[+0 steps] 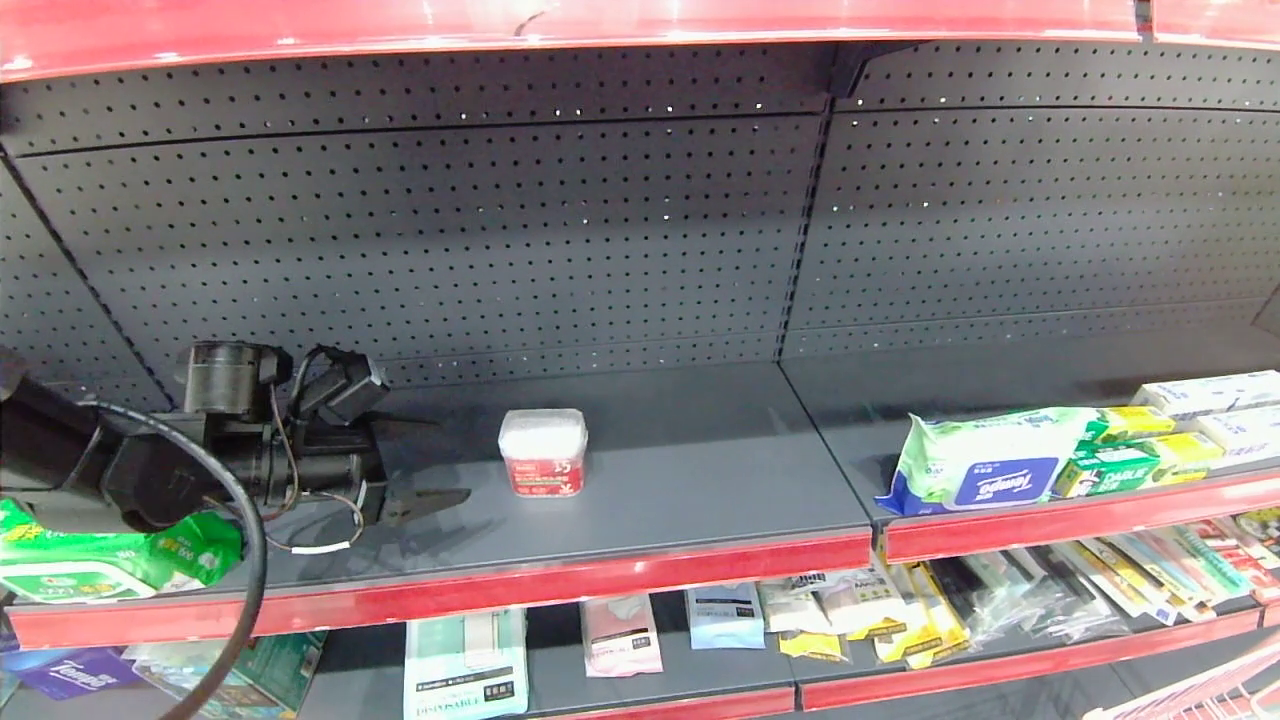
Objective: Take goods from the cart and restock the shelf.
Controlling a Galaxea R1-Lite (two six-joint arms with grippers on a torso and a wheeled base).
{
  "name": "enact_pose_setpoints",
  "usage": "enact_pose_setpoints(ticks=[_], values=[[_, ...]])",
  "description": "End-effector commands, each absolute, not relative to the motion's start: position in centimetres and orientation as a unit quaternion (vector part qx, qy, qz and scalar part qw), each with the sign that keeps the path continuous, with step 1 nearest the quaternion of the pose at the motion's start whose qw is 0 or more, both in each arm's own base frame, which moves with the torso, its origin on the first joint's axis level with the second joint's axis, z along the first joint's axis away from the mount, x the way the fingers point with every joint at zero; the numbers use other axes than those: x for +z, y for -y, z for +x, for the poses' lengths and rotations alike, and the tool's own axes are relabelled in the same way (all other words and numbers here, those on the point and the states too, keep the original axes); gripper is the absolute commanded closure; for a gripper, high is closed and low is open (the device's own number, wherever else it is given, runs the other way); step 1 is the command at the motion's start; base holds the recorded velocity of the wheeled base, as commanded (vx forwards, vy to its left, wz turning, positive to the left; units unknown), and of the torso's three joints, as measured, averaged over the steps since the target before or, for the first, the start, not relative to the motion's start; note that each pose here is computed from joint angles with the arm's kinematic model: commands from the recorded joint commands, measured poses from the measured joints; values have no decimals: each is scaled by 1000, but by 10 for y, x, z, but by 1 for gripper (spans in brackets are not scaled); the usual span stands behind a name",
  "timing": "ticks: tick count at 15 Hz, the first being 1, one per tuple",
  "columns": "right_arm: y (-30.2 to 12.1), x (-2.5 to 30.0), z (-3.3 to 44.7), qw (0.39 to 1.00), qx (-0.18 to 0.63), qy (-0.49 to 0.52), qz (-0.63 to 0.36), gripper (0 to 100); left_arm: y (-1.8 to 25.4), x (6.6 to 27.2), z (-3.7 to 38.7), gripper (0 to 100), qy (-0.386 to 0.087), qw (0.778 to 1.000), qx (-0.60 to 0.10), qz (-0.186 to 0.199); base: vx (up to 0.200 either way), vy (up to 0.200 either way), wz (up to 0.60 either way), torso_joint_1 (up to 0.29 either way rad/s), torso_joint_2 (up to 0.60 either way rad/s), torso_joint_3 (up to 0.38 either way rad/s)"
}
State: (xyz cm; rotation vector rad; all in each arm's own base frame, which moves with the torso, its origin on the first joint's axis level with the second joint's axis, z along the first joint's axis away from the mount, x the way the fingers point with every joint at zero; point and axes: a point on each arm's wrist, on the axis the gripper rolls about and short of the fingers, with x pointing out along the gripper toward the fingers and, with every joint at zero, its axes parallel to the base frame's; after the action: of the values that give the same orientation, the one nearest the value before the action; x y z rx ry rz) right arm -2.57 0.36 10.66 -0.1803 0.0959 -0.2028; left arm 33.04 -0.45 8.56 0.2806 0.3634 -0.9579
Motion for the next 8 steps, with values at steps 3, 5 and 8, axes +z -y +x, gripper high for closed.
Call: enact_pose_setpoints(ticks=[3, 5, 8], values=[[-4, 106, -25, 989, -100, -50, -92, 100, 14, 75, 352, 0, -164, 851, -481, 129, 0, 0, 0, 0, 0, 0], [-3, 105, -25, 989, -100, -53, -93, 100, 17, 70, 359, 0, -151, 846, -495, 128, 0, 0, 0, 0, 0, 0], [-3, 102, -24, 989, -99, -58, -97, 100, 24, 56, 366, 0, -135, 840, -508, 132, 0, 0, 0, 0, 0, 0]])
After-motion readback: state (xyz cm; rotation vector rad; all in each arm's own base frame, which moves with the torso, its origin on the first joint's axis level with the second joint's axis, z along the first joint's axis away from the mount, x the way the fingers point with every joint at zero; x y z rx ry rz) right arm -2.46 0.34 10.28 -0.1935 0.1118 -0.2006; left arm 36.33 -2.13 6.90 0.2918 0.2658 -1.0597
